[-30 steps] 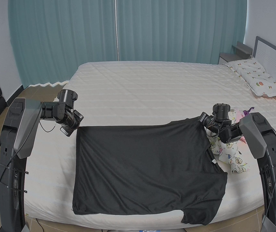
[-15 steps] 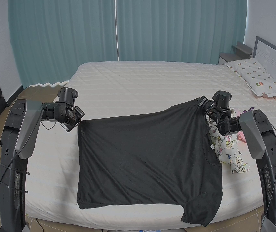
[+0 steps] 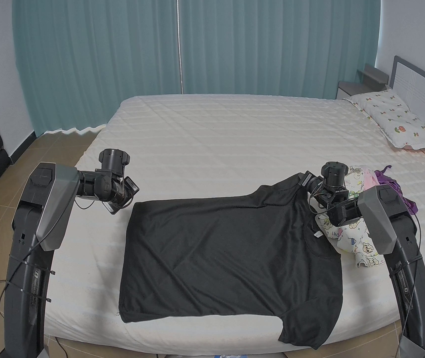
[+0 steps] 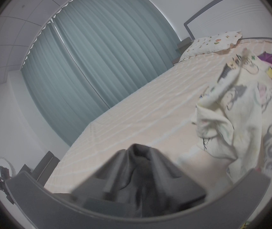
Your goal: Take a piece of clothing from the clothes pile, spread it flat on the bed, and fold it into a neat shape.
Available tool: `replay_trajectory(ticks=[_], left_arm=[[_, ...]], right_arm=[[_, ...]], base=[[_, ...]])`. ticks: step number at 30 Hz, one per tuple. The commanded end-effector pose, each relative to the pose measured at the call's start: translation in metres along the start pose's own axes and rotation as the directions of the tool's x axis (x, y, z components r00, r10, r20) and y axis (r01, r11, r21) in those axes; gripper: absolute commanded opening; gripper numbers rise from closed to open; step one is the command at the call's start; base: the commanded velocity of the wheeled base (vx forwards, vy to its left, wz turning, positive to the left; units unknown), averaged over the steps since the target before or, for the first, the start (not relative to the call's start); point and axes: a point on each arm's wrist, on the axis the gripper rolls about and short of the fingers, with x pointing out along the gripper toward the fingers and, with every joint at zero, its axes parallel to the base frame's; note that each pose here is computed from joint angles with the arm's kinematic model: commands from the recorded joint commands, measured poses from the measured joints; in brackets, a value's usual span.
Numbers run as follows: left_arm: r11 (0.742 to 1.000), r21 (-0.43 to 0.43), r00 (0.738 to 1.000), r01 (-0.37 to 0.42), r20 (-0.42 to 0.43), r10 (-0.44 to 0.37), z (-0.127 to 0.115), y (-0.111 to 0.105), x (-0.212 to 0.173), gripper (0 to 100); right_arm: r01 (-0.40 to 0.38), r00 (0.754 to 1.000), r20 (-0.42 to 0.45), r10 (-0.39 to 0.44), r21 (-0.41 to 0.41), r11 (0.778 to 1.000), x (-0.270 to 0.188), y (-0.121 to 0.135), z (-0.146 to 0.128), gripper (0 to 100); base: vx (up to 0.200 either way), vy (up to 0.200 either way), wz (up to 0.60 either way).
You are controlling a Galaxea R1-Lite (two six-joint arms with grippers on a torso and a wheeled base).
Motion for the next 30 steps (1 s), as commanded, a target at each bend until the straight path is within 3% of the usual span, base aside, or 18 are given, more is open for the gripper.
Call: replay_trajectory(ticks=[1, 7, 12, 18, 20, 27, 30], left_arm=[[1.0, 0.008, 1.0, -0.007, -0.013, 0.008, -0.008, 0.001, 0.006, 100], [1.0, -0.013, 1.0, -0.011, -0.001, 0.011, 0.002, 0.0, -0.004, 100], [0.995, -0.094, 0.999, -0.021, -0.031, 0.018, 0.019, -0.006, -0.043, 100], [0.995, -0.096, 0.989, -0.013, -0.146, -0.002, 0.013, 0.005, -0.078, 100], [0.995, -0.096, 0.978, -0.002, -0.21, -0.018, 0.001, 0.019, -0.096, 100], [0.994, -0.105, 0.957, 0.043, -0.282, -0.071, -0.027, 0.054, -0.135, 100], [0.992, -0.108, 0.941, 0.067, -0.323, -0.099, -0.051, 0.083, -0.162, 100]], right_arm=[[0.016, 1.0, -0.024, -0.016, -0.001, 1.0, 0.002, -0.009, -0.015, 100], [0.03, 0.998, 0.051, -0.03, 0.007, 1.0, -0.006, 0.002, 0.024, 100], [0.018, 1.0, 0.008, -0.018, 0.018, 1.0, -0.042, 0.018, 0.047, 100], [-0.026, 0.999, -0.043, 0.027, 0.015, 1.0, -0.085, 0.025, 0.046, 100], [-0.009, 0.995, -0.103, 0.011, 0.013, 1.0, -0.118, 0.025, 0.039, 100], [0.042, 0.982, -0.184, -0.035, 0.038, 0.998, -0.178, 0.016, 0.023, 100], [0.057, 0.974, -0.224, -0.043, 0.057, 0.997, -0.212, 0.011, 0.006, 100]], base=[[0.0, 0.0, 0.0], [0.0, 0.0, 0.0], [0.0, 0.0, 0.0], [0.0, 0.0, 0.0], [0.0, 0.0, 0.0], [0.0, 0.0, 0.0], [0.0, 0.0, 0.0]])
